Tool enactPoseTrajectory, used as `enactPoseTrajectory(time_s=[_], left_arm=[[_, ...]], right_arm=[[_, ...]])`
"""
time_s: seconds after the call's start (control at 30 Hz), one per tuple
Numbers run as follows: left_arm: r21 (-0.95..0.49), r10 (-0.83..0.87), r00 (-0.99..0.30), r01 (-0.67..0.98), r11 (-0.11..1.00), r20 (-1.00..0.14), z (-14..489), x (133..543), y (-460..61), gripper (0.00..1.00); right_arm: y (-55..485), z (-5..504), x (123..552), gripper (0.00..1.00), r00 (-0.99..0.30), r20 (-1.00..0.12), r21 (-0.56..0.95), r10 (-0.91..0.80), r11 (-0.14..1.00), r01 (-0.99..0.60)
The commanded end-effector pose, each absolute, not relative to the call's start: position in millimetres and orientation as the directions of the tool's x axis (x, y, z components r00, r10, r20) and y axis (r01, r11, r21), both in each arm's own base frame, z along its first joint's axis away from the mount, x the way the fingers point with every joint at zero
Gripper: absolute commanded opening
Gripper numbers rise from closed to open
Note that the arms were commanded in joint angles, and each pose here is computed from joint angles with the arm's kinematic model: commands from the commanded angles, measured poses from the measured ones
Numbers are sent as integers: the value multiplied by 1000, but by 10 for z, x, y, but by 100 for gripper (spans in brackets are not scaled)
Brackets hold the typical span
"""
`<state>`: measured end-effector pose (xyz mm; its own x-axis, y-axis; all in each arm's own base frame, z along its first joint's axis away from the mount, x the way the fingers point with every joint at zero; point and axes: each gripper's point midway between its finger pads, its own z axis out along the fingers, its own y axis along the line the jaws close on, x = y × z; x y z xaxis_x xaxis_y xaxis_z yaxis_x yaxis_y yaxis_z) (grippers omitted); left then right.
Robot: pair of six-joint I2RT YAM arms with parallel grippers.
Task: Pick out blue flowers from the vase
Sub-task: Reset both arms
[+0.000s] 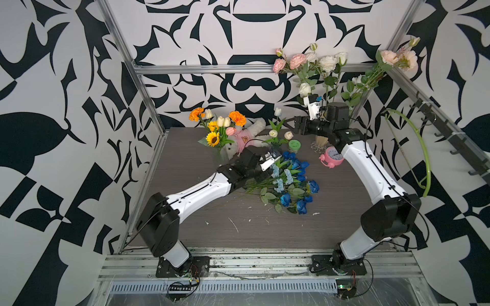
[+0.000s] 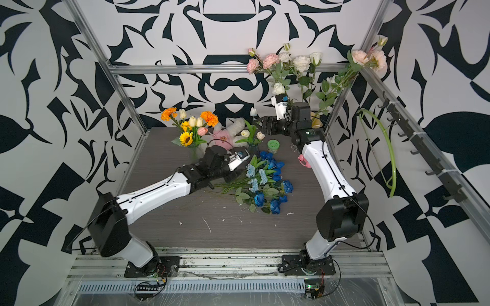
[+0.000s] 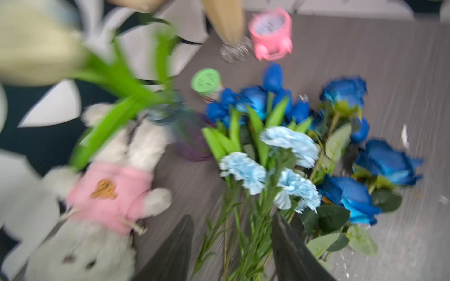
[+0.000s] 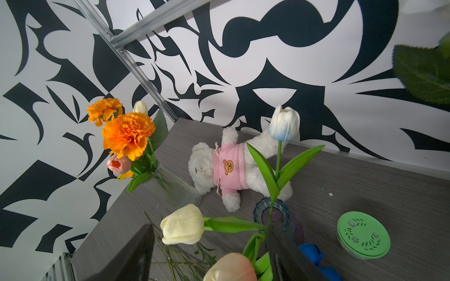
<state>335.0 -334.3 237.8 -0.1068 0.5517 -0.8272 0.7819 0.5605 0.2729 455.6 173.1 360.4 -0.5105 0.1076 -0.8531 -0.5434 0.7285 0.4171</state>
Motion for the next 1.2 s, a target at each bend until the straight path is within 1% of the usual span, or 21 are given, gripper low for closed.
enactPoseTrajectory(time_s=[0.0,0.07,0.13,0.23,0.3,0.43,0.5,0.6,0.8,0.9,1.03,1.17], left_arm=[[193,413,-191,665,722,-890,2693,3517,-2929,59],[157,355,-232,595,789,-906,2839,3612,-2646,61],[114,284,-254,525,843,-925,2996,3707,-2366,67],[141,296,-257,486,863,-920,3095,3781,-2201,72],[130,302,-277,503,854,-912,3080,3843,-2214,73],[10,224,-290,591,807,-930,3077,3968,-2413,77],[-34,195,-295,623,782,-935,3072,4032,-2509,76],[-48,187,-291,646,762,-938,3072,4160,-2641,76],[76,279,-274,575,815,-920,3048,4605,-2639,77],[141,326,-272,531,836,-905,3052,4762,-2624,77],[279,413,-267,425,861,-871,3098,4866,-2513,77],[395,491,-299,330,858,-818,3118,4910,-2317,77]], right_arm=[[1737,3915,4506,72,-432,-893,387,127,707,-591],[1743,3918,4513,72,-431,-893,389,130,705,-593],[1745,3927,4510,72,-428,-894,390,133,703,-595],[1751,3936,4510,72,-426,-894,393,137,698,-599],[1756,3936,4511,72,-426,-894,394,139,695,-601],[1753,3923,4518,72,-426,-893,397,143,694,-601],[1754,3924,4511,72,-425,-894,398,144,693,-601],[1741,3919,4508,72,-424,-894,396,143,695,-600],[1695,3909,4504,72,-425,-893,400,149,697,-595],[1688,3892,4503,72,-429,-890,405,152,695,-595],[1689,3852,4515,72,-435,-887,412,155,692,-593],[1695,3824,4537,72,-440,-884,418,157,687,-595]])
